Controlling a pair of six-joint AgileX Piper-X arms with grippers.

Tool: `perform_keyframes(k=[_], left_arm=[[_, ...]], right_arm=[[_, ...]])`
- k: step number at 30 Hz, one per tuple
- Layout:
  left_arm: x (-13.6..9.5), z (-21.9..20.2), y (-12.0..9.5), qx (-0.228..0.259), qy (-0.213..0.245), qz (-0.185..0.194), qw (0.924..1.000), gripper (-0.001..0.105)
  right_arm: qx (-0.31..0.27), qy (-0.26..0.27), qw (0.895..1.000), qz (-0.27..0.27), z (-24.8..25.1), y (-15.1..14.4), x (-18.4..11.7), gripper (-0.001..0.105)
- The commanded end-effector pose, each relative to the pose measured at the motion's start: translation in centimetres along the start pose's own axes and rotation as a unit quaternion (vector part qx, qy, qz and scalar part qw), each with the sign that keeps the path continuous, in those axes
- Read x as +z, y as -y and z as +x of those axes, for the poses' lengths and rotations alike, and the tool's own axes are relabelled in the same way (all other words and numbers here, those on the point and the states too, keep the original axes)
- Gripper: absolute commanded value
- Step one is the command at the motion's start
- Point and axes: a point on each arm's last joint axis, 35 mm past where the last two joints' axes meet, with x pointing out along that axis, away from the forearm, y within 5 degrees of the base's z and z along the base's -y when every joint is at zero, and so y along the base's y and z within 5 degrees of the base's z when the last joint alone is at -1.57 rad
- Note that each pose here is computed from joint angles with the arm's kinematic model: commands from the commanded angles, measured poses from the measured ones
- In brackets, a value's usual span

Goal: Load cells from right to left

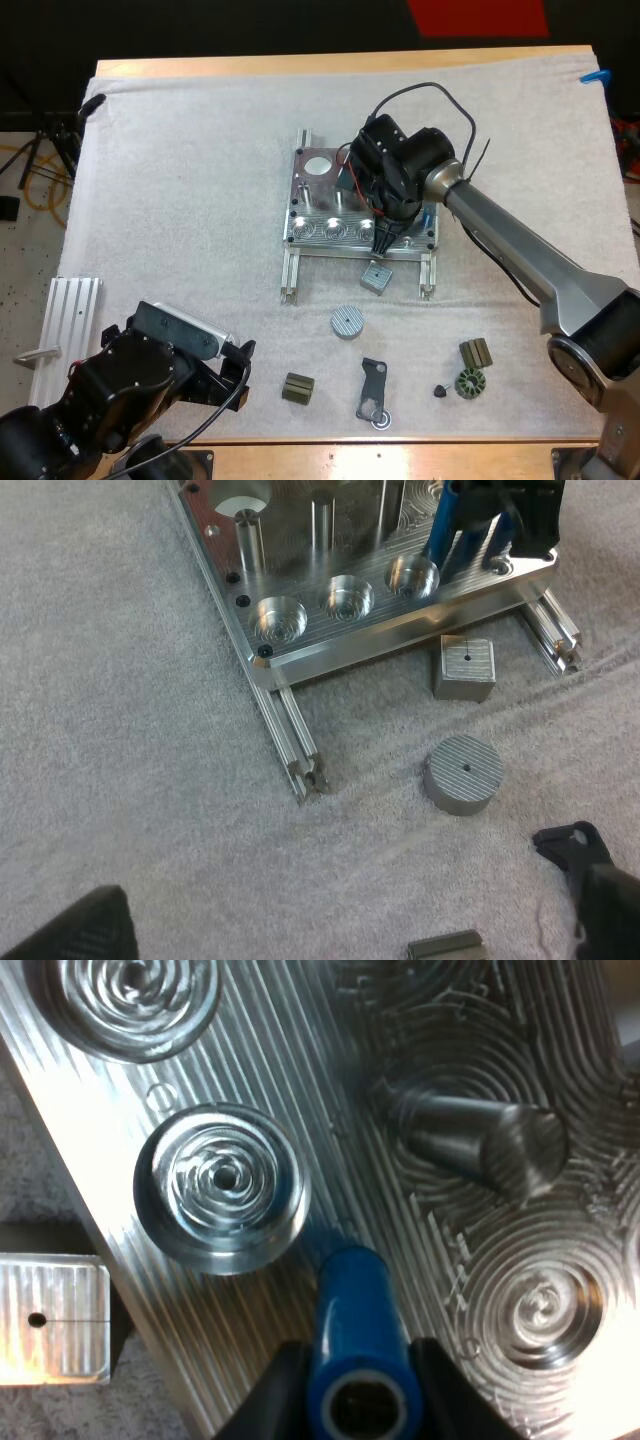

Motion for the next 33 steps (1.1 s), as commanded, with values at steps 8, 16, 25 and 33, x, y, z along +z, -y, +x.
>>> perform_keyframes(k=[8,16,25,33], left_arm=[[0.1,-0.3,-0.1,0.004,0.011,-0.006,0.9999,0.085],[0.1,-0.3,-0.1,0.004,0.011,-0.006,0.9999,0.085],[0.1,-0.3,-0.1,0.004,0.011,-0.006,0.9999,0.085],[0.1,-0.3,-0.1,0.004,0.011,-0.006,0.9999,0.085]], right_arm=[[0.028,-0.001,1.000,0.001,0.5,-0.3,-0.3,0.000],[0.012,-0.012,1.000,0.025,0.5,-0.1,-0.3,0.003],[-0.001,0.002,0.999,0.038,-0.7,0.0,-0.3,0.047],[-0.035,0.043,0.997,0.044,-4.5,0.2,-0.7,0.047]])
